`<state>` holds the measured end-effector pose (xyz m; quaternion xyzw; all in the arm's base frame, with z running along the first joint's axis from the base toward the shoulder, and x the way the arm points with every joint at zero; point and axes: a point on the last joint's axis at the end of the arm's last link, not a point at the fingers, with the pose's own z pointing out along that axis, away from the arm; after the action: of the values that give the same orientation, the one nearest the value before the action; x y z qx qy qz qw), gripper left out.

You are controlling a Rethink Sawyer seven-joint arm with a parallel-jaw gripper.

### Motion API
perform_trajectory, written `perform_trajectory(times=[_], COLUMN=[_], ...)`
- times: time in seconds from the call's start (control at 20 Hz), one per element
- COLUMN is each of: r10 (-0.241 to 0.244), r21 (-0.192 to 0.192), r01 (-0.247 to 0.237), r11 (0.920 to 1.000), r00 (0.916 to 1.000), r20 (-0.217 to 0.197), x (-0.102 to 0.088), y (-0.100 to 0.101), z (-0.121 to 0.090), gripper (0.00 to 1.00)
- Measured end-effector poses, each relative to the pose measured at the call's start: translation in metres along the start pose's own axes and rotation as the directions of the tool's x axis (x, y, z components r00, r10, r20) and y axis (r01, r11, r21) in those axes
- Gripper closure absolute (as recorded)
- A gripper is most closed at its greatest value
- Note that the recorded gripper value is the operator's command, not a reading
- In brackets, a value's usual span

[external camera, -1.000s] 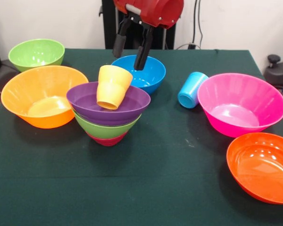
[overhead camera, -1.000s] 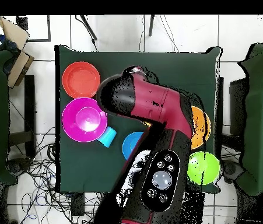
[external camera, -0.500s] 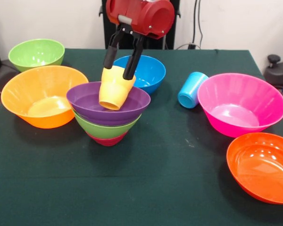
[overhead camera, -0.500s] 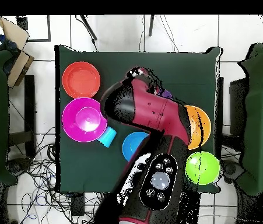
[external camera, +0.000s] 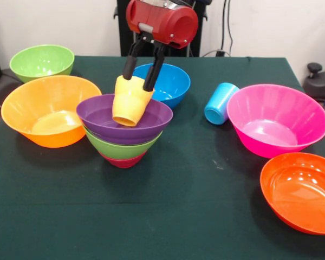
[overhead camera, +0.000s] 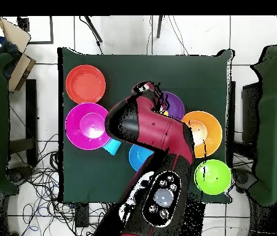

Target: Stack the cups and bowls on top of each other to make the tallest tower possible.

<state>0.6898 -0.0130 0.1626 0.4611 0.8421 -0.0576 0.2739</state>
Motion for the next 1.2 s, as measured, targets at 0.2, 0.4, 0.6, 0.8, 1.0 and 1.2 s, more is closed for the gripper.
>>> perform_trajectory(times=[0.2, 0.4, 0.6, 0.8, 1.0, 1.2], r10=[-0.003, 0.004, 0.014, 0.021, 0.033, 0.036], r21=[0.006, 0.005, 0.009, 0.014, 0.025, 0.045], r01=[0.003, -0.004, -0.014, -0.021, -0.033, -0.036], r11=[1.0000, 1.0000, 0.9999, 0.9997, 0.9991, 0.9984], r00=[0.9998, 0.9997, 0.9995, 0.9996, 0.9994, 0.9992], r20=[-0.018, -0.026, -0.029, -0.019, -0.005, -0.015], x=[0.013, 0.020, 0.024, 0.029, 0.033, 0.042], y=[0.002, 0.004, 0.001, -0.014, -0.036, -0.050], z=[-0.007, -0.011, -0.010, -0.005, 0.002, 0.004], gripper=[0.00, 0.00, 0.00, 0.00, 0.00, 0.00])
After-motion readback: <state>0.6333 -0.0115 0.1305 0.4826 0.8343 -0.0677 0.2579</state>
